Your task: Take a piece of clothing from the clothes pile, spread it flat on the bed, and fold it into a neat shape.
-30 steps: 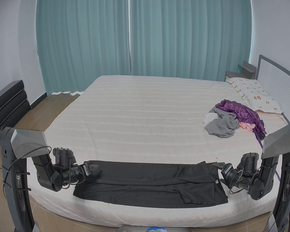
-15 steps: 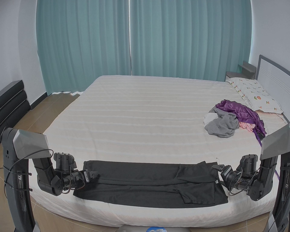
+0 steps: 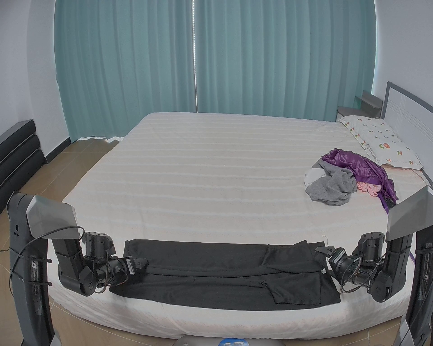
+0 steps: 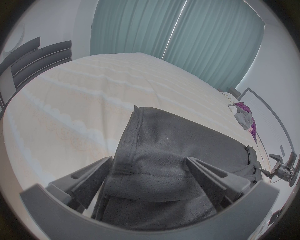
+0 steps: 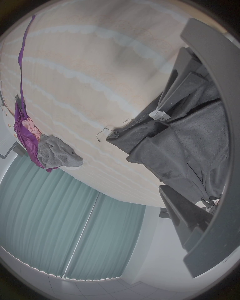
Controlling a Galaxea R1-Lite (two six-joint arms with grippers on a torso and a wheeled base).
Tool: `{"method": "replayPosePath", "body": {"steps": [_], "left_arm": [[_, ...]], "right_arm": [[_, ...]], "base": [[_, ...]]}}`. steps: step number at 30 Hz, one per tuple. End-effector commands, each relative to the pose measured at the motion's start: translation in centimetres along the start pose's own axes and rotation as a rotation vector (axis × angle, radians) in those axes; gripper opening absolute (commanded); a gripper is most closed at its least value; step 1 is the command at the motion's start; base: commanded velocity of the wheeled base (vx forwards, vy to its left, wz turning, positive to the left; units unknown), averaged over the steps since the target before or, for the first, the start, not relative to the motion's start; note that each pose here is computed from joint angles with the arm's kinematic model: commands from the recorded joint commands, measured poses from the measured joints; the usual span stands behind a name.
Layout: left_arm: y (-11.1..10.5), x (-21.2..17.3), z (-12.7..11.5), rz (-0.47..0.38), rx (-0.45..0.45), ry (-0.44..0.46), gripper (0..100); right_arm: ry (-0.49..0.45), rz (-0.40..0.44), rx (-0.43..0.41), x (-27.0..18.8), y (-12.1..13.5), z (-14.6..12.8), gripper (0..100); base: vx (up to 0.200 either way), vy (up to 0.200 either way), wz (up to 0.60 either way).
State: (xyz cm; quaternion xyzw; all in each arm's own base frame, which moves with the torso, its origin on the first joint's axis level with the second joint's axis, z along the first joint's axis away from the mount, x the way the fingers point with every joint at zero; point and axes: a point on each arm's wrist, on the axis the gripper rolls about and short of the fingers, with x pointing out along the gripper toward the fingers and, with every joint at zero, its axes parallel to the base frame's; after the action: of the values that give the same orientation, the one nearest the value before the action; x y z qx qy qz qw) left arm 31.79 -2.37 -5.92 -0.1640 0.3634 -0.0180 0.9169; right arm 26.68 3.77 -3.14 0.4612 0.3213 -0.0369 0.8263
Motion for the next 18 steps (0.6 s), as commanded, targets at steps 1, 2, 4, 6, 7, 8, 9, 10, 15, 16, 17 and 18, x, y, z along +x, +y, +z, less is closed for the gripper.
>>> {"method": "replayPosePath", "body": {"steps": [1, 2, 4, 6, 7, 8, 9, 10, 15, 16, 17, 18], "left_arm": [[-0.06, 0.02, -0.3, 0.0, -0.003, 0.013, 0], [-0.04, 0.05, -0.34, 0.001, -0.003, 0.014, 0], [-0.09, 0.05, -0.36, 0.0, -0.002, 0.014, 0], [-0.15, 0.08, -0.32, -0.002, -0.004, 0.012, 0], [-0.16, 0.05, -0.28, -0.001, -0.003, 0.01, 0], [-0.14, -0.02, -0.22, -0.001, -0.006, 0.008, 0], [-0.13, -0.04, -0.26, 0.0, -0.006, 0.01, 0], [-0.09, -0.13, -0.38, 0.001, -0.006, 0.014, 0], [-0.2, -0.18, -0.08, -0.008, -0.025, -0.01, 0], [-0.25, -0.18, 0.03, -0.012, -0.038, -0.022, 0], [-0.27, -0.2, 0.12, -0.015, -0.049, -0.032, 0], [-0.37, -0.27, 0.23, -0.02, -0.056, -0.046, 0]], "right_arm": [[0.009, -0.01, 0.001, 0.06, -0.25, -0.18, 100], [0.009, -0.01, 0.001, 0.06, -0.25, -0.18, 100], [0.008, -0.011, 0.001, 0.06, -0.25, -0.18, 100], [0.008, -0.011, 0.001, 0.06, -0.25, -0.18, 100], [0.008, -0.011, 0.001, 0.06, -0.25, -0.18, 100], [0.008, -0.011, 0.001, 0.06, -0.25, -0.18, 100], [0.009, -0.01, 0.001, 0.06, -0.25, -0.18, 100], [0.009, -0.01, 0.001, 0.06, -0.25, -0.18, 100], [0.007, -0.009, 0.001, 0.08, -0.25, -0.13, 100], [0.007, -0.009, 0.003, 0.08, -0.25, -0.13, 100], [0.006, -0.01, 0.004, 0.03, -0.26, -0.1, 100], [0.006, -0.012, 0.003, 0.04, -0.32, -0.08, 100]], "base": [[0.0, 0.0, 0.0], [0.0, 0.0, 0.0], [0.0, 0.0, 0.0], [0.0, 0.0, 0.0], [0.0, 0.0, 0.0], [0.0, 0.0, 0.0], [0.0, 0.0, 0.0], [0.0, 0.0, 0.0], [0.0, 0.0, 0.0], [0.0, 0.0, 0.0], [0.0, 0.0, 0.0], [0.0, 0.0, 0.0]]}}
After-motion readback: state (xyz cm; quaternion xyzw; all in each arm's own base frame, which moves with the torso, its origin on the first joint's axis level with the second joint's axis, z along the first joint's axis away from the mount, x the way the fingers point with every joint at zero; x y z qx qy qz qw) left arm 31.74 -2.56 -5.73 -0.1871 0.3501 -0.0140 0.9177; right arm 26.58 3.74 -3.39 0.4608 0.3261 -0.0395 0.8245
